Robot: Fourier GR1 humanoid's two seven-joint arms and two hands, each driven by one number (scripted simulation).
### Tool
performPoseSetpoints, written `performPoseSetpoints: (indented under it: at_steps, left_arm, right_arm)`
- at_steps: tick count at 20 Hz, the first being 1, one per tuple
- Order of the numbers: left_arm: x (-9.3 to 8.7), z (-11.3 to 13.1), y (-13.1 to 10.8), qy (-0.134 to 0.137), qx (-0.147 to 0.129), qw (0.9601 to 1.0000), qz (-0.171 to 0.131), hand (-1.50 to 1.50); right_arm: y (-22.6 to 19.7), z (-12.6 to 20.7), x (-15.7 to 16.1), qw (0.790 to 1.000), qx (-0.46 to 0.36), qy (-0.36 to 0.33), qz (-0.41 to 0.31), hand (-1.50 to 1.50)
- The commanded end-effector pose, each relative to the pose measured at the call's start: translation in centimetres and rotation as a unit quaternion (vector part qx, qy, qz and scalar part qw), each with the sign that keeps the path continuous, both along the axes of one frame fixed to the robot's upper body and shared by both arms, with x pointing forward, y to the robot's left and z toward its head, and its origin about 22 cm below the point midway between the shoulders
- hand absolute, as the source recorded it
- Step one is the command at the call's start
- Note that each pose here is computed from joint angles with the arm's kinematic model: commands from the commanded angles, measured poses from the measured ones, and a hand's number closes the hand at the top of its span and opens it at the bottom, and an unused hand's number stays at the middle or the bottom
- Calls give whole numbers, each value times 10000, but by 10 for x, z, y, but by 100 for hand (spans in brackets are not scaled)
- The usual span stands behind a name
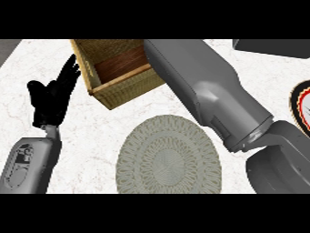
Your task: Pick the squash from the placemat and place it in the basket
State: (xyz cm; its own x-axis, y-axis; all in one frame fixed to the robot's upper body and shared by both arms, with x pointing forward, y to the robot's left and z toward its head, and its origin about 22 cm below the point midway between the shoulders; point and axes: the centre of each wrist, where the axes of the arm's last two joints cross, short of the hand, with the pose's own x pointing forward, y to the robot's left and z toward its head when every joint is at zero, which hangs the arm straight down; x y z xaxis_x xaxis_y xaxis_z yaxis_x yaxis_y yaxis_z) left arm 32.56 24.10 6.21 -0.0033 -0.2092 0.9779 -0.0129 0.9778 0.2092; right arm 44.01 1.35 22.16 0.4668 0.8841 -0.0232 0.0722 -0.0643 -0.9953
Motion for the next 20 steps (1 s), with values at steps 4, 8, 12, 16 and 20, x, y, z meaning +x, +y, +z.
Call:
performPoseSetpoints:
  at_steps: [4, 8, 12, 16, 20]
  left_arm:
    - [3, 3, -1, 31, -9, 10000, -15, 0]
    - [-2, -3, 1, 12, -23, 10000, 61, 0]
    - [0, -1, 2, 81, -65, 9999, 83, 0]
    - [1, 4, 20, 37, 4, 10000, 82, 0]
    - [-3, -4, 6, 40, 31, 9999, 138, 0]
  right_arm:
    - [8, 4, -5, 9984, 208, 219, -469, 150]
    - [1, -5, -1, 9971, 381, 400, -524, 150]
    - [-6, -18, 1, 9925, 627, 647, -826, 150]
    - [-8, -24, 1, 9875, 662, 830, -1168, 150]
    - [-4, -18, 0, 9908, 856, 155, -1038, -150]
